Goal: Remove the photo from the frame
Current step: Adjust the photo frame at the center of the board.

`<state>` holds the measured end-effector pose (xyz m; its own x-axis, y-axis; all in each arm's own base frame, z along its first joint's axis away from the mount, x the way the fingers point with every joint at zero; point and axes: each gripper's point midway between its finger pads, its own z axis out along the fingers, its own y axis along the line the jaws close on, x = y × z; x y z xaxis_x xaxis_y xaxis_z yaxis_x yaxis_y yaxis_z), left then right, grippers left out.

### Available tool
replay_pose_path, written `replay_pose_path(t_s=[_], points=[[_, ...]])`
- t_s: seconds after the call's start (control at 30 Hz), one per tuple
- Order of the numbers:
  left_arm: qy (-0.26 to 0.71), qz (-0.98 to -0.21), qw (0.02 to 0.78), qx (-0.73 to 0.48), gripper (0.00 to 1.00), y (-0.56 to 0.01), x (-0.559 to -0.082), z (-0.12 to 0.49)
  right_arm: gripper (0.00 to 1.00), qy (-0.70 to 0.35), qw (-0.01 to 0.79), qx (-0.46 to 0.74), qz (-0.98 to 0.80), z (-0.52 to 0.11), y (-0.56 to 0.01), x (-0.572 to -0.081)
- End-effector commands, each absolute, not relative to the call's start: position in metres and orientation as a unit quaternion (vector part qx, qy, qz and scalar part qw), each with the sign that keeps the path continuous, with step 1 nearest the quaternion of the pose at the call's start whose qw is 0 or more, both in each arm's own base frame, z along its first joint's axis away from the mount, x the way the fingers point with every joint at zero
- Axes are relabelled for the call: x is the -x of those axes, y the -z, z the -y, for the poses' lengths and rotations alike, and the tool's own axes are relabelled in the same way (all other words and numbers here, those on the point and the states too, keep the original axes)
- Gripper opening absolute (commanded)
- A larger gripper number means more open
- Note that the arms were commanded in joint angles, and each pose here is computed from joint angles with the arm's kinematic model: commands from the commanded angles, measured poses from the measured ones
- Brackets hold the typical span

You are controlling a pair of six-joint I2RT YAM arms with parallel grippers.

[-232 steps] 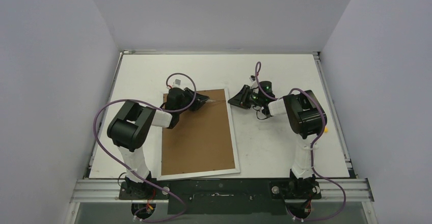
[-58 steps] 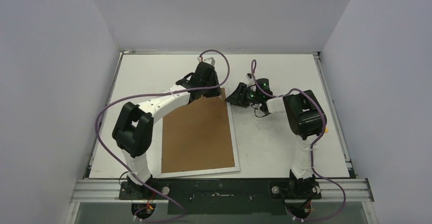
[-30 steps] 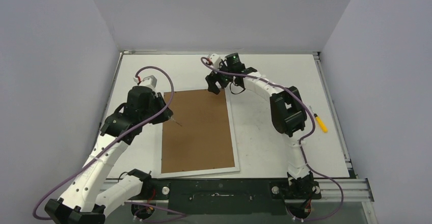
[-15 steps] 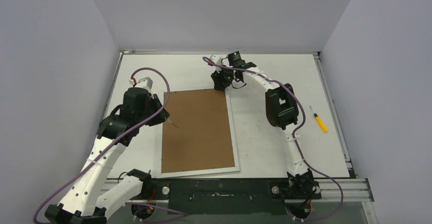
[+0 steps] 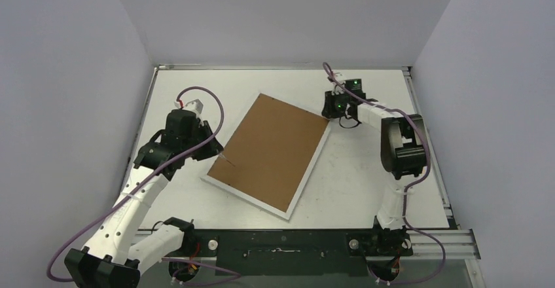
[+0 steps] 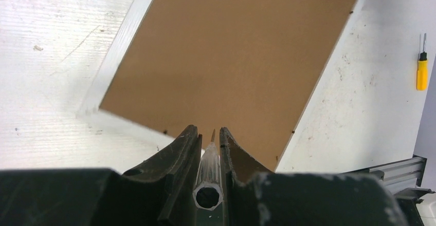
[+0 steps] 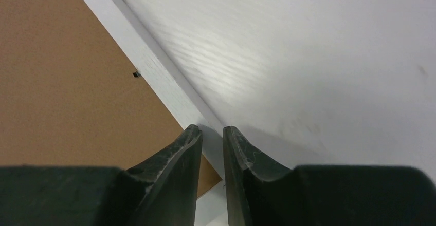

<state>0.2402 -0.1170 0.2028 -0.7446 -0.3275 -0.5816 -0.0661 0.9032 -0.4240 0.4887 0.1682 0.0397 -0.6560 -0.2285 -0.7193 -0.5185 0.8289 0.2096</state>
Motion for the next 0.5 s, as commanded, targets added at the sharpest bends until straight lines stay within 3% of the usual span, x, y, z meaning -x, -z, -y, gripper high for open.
replay_pose_path(t_s=[0.0,0.13,0.33,0.37,0.47], points=[[0.221,-0.9,0.361,0.106,0.0,-0.212,-0.255,0.126,0.14,-0.154,0.408,0.05,-0.898,-0.134,-0.067,-0.478],[0.211,-0.901,0.357,0.129,0.0,-0.203,-0.259,0.121,0.15,-0.116,0.37,0.024,-0.921,-0.143,-0.057,-0.422],[0.19,-0.905,0.346,0.16,0.0,-0.184,-0.258,0.112,0.14,-0.153,0.333,-0.031,-0.93,-0.143,-0.032,-0.329],[0.187,-0.906,0.344,0.164,0.0,-0.181,-0.258,0.11,0.16,-0.156,0.336,-0.03,-0.928,-0.144,-0.034,-0.317],[0.181,-0.903,0.348,0.175,0.0,-0.182,-0.255,0.105,0.38,-0.174,0.376,-0.008,-0.91,-0.145,-0.053,-0.308]])
